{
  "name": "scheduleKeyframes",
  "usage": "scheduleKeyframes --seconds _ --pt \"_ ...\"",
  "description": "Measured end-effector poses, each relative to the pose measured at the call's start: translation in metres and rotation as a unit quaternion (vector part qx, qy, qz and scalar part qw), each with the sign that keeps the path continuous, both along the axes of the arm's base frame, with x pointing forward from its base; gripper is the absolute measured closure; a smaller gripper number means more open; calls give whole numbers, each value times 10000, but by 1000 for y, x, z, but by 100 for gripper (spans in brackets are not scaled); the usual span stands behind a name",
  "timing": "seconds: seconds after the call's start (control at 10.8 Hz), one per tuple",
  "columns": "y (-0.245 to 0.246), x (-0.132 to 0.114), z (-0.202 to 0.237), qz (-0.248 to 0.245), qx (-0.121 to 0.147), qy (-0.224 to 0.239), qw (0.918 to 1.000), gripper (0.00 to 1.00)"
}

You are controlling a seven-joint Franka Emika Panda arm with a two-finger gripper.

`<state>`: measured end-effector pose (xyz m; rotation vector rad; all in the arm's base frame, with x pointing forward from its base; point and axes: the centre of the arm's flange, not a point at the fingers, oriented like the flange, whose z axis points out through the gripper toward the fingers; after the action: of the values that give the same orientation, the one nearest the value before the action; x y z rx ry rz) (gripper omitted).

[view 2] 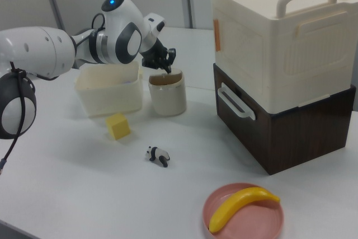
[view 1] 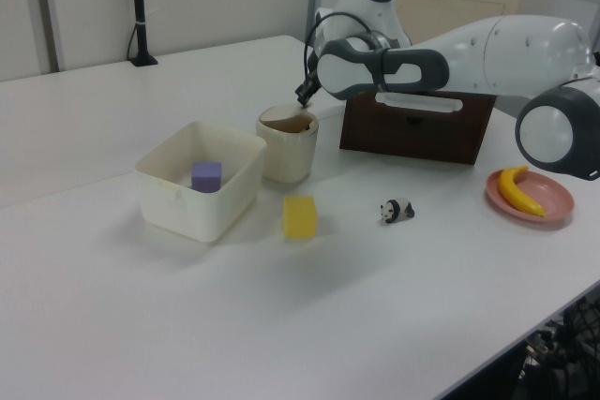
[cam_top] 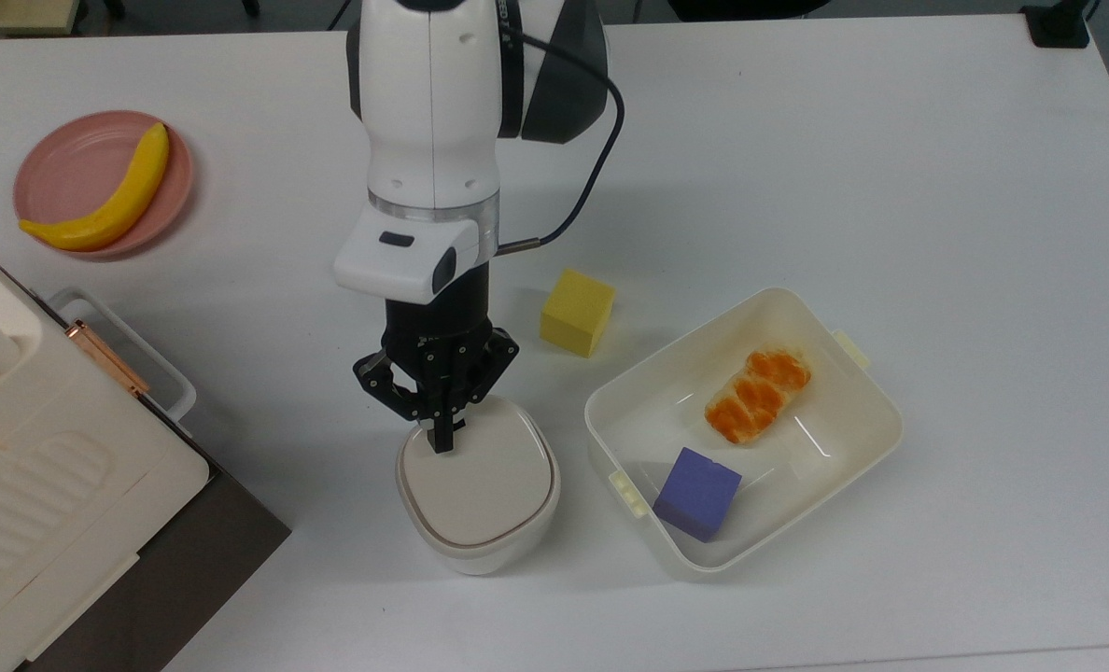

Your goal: Close the trash can

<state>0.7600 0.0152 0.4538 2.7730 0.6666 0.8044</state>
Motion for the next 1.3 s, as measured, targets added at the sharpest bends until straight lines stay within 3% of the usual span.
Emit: scheduleKeyframes --seconds 0.37,0.83,1.02,1.3 --pt "0 -5 -27 27 -24 250 9997 99" --pt "11 -5 -29 189 -257 251 9992 99" --pt "11 -6 -25 177 -259 298 9991 99" --pt "15 -22 22 -189 -145 533 9983 99"
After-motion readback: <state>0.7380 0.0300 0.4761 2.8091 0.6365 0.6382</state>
